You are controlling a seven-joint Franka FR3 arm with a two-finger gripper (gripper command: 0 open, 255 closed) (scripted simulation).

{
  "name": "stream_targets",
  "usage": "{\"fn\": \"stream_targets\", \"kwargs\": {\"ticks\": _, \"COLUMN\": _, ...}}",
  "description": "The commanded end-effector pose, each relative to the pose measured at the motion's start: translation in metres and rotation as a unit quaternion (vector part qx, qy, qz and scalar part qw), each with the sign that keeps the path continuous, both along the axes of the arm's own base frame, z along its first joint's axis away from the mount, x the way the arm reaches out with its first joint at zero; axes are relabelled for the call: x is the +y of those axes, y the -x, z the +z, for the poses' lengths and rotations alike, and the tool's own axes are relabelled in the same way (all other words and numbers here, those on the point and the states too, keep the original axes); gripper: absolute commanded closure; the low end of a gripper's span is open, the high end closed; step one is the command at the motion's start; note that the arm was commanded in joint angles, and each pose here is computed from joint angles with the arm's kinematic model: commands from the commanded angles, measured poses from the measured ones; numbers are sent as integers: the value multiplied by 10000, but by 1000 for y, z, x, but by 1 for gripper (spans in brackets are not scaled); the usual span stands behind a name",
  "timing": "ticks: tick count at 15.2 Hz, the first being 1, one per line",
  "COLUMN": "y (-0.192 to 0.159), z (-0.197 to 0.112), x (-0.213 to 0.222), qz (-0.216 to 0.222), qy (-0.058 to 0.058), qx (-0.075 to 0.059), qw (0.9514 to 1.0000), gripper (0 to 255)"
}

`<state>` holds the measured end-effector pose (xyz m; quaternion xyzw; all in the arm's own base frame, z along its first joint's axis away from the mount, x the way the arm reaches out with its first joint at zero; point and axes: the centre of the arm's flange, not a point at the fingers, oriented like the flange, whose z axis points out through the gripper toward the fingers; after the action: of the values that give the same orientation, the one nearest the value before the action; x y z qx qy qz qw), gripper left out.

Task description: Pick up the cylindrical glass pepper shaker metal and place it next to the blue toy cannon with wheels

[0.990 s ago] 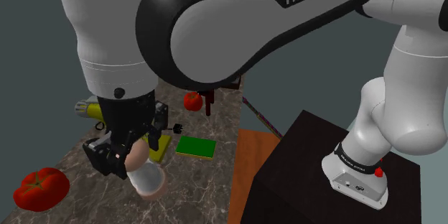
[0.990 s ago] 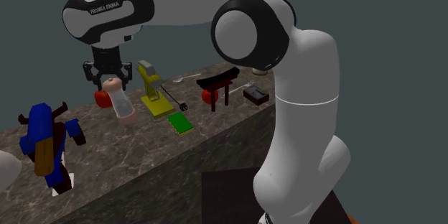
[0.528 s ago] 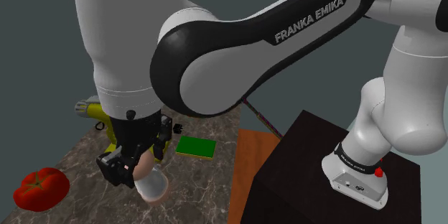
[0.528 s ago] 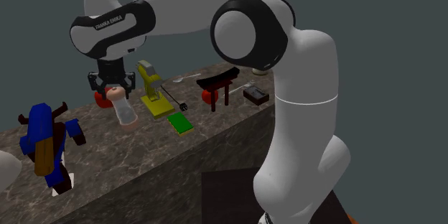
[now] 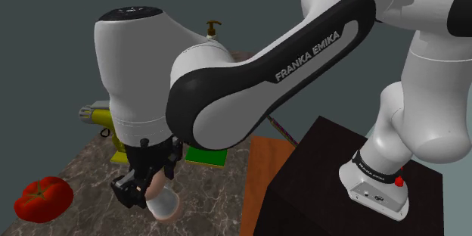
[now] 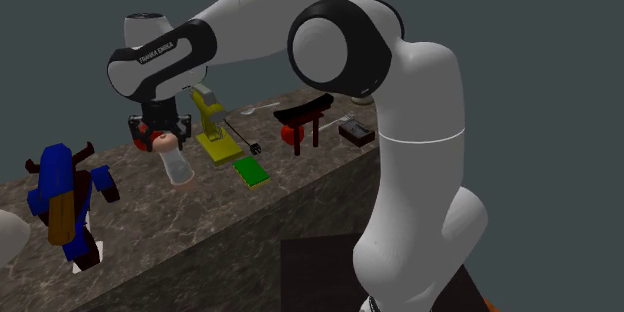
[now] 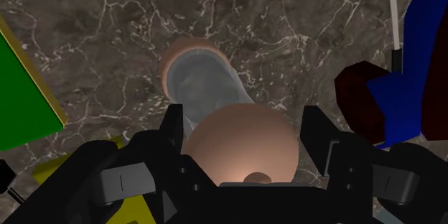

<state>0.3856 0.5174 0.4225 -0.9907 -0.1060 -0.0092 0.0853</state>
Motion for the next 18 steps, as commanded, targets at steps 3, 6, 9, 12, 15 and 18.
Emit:
{"fn": "stream_targets", "kwargs": {"ticks": 3, "y": 0, "z": -16, "x": -2, "qz": 0, "qy": -2, "qx": -2, "qw": 10000, "gripper": 255}}
{"fn": "stream_targets", "kwargs": {"ticks": 6, "y": 0, "z": -16, "x": -2, "qz": 0, "qy": -2, "qx": -2, "qw": 10000, "gripper": 255}}
{"fn": "stream_targets", "kwargs": {"ticks": 9, "y": 0, "z": -16, "x": -2, "qz": 0, "qy": -2, "qx": -2, "qw": 10000, "gripper": 255}}
{"fn": "stream_targets", "kwargs": {"ticks": 12, "y": 0, "z": -16, "x": -2, "qz": 0, "qy": -2, "qx": -2, "qw": 10000, "gripper": 0}}
{"fn": "stream_targets", "kwargs": {"ticks": 15, "y": 0, "z": -16, "x": -2, "qz": 0, "qy": -2, "qx": -2, "qw": 10000, "gripper": 0}}
{"fn": "stream_targets", "kwargs": {"ticks": 18, "y": 0, "z": 10, "x": -7, "qz": 0, "qy": -2, "qx": -2, "qw": 10000, "gripper": 0}}
